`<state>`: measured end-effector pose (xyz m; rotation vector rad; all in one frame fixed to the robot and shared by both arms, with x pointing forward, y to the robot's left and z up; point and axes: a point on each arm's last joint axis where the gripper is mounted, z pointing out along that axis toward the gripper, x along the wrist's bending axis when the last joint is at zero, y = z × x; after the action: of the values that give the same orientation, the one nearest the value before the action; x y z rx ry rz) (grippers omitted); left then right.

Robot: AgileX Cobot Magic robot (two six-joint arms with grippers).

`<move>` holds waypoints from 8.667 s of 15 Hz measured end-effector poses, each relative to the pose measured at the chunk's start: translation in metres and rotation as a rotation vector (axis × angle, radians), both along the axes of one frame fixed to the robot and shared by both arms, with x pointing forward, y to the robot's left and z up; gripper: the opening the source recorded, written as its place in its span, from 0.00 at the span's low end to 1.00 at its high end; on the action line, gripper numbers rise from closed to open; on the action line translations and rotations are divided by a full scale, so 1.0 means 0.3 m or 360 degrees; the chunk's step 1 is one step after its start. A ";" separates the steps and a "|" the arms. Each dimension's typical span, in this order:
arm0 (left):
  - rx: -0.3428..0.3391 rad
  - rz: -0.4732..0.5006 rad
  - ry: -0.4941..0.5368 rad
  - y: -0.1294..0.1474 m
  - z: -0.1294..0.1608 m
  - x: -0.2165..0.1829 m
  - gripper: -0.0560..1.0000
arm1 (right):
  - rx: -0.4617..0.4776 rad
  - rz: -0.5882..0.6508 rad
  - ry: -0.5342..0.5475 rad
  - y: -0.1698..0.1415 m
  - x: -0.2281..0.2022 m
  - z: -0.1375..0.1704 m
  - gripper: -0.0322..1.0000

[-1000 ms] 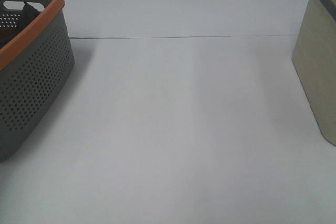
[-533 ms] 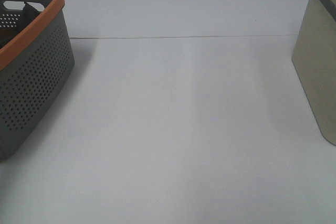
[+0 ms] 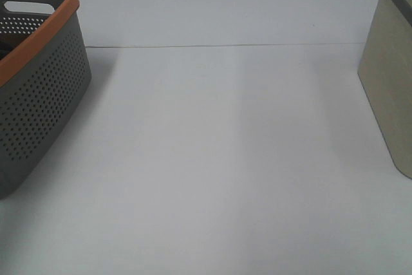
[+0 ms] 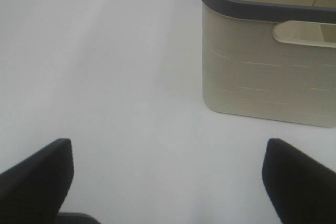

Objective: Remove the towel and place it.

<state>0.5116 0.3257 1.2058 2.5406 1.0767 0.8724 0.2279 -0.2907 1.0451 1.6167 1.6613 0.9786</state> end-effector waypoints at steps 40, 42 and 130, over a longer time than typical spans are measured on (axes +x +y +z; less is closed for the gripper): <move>-0.0419 -0.0666 -0.0161 -0.807 -0.026 0.419 0.05 | 0.0628 0.0879 -0.0006 0.189 0.744 0.007 0.85; -0.0481 -0.0593 -0.0139 -0.807 -0.026 0.419 0.05 | 0.0592 0.0994 -0.0023 0.258 0.766 -0.002 0.84; -0.0787 -0.0253 -0.0071 -0.816 -0.034 0.435 0.05 | 0.0118 0.1039 0.0231 0.894 1.219 -0.403 0.41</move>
<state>0.6422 0.0809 1.1955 2.1458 0.9228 0.5364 0.5937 -0.0224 0.9242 1.2186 2.3505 1.2590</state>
